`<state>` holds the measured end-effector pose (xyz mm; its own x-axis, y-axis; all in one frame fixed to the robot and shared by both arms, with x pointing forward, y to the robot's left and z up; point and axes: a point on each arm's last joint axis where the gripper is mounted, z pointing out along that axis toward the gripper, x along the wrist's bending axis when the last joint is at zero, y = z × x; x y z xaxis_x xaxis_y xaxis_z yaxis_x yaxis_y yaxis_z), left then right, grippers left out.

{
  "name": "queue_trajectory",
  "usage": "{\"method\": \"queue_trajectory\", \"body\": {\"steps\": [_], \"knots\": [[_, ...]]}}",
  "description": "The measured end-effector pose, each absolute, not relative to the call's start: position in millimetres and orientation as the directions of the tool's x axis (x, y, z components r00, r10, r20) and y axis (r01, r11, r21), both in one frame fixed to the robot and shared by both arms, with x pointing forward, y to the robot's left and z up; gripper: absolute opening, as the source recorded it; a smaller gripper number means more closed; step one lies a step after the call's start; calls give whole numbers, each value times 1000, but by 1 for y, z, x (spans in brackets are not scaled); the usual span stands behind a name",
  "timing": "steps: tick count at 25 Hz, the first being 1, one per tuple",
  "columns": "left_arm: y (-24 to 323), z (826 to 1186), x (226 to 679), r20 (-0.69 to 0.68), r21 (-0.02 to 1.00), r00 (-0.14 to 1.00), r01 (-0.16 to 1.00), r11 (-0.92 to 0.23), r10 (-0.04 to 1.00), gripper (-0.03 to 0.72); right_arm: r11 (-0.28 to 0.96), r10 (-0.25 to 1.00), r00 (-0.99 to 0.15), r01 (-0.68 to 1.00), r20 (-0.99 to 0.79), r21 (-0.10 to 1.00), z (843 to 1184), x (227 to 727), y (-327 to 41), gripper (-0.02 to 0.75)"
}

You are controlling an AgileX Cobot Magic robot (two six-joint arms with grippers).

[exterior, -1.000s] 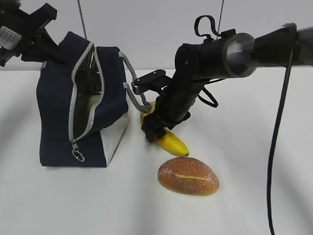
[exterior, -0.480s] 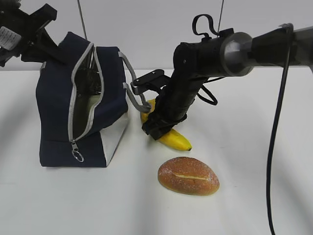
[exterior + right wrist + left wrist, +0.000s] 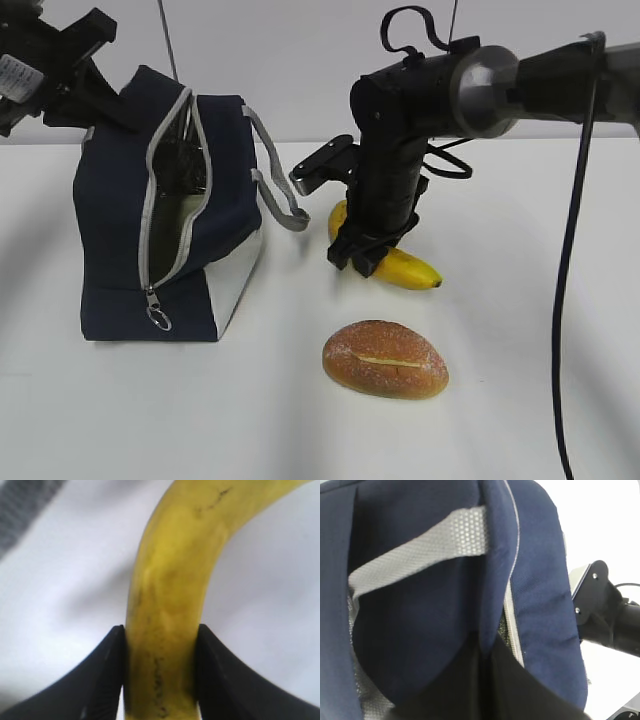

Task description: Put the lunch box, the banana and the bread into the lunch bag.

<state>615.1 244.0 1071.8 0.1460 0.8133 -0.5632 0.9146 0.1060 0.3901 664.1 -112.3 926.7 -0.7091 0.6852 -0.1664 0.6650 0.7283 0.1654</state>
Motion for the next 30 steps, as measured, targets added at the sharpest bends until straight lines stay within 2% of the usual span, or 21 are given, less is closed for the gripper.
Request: {"method": "queue_trajectory", "body": {"steps": [3,8,12,17,23,30], "knots": [[244,1072,615,-563,390,146,915,106,813,-3,697,714,-669,707,-207,119,932,669,-127,305],[244,1072,615,-563,390,146,915,106,813,-3,640,766,-603,750,-225,168,969,671,-152,305],[244,1072,615,-563,390,146,915,106,813,-3,600,800,-563,736,-208,315,1032,657,-154,305],[243,1073,616,-586,389,140,913,126,798,-3,520,806,-592,693,-17,499,1092,628,-142,305],[242,1074,616,-594,387,138,913,132,792,-3,439,709,-666,676,234,592,1112,612,-119,304],[242,1074,616,-595,390,137,911,135,792,-3,403,590,-740,616,322,677,1118,602,-83,304]]}}
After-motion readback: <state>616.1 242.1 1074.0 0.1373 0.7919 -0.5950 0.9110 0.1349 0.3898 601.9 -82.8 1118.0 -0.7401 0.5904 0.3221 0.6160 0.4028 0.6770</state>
